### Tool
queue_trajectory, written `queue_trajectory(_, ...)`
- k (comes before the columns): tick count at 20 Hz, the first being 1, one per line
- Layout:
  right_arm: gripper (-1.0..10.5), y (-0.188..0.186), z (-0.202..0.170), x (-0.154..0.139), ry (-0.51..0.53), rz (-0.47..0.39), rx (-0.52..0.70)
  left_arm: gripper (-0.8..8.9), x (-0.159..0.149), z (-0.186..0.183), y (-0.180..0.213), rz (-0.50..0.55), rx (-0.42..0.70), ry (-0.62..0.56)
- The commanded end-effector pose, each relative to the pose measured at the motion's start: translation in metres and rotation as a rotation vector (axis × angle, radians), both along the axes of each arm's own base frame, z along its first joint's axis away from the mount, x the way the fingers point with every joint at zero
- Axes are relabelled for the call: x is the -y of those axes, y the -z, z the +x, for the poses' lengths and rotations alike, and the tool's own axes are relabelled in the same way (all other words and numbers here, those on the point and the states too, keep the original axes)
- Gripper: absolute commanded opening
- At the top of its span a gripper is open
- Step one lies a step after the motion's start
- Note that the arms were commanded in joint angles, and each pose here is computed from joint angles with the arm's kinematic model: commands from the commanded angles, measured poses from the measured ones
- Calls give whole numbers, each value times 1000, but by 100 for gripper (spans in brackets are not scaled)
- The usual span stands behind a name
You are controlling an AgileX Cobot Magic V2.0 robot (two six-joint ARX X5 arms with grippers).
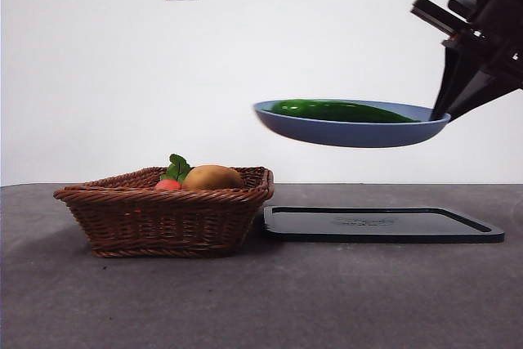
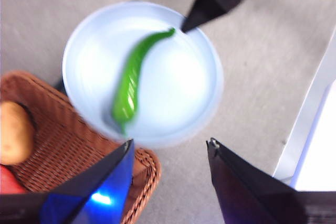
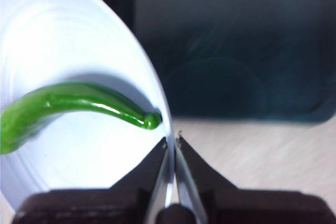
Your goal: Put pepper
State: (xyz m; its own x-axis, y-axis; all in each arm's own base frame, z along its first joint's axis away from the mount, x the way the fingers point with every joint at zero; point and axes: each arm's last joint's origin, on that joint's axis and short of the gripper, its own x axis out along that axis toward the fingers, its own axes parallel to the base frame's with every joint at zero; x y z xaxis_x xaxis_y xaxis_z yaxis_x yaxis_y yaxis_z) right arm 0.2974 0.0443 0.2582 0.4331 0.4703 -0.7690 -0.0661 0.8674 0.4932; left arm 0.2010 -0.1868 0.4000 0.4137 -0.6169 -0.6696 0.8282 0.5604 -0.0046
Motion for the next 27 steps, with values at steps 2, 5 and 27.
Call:
queue_trajectory(2,5,7,28,11,44,2,-23,249,-8,-13,-18,-50,49,4)
queue_trajectory(5,5,26,51,19,71,-3,-61,249,-16,-21,-25,-66,65,4)
queue_trajectory(27,202,76,86,32,101,-30,-104,249,-22,-28,-26,-65,28,-18)
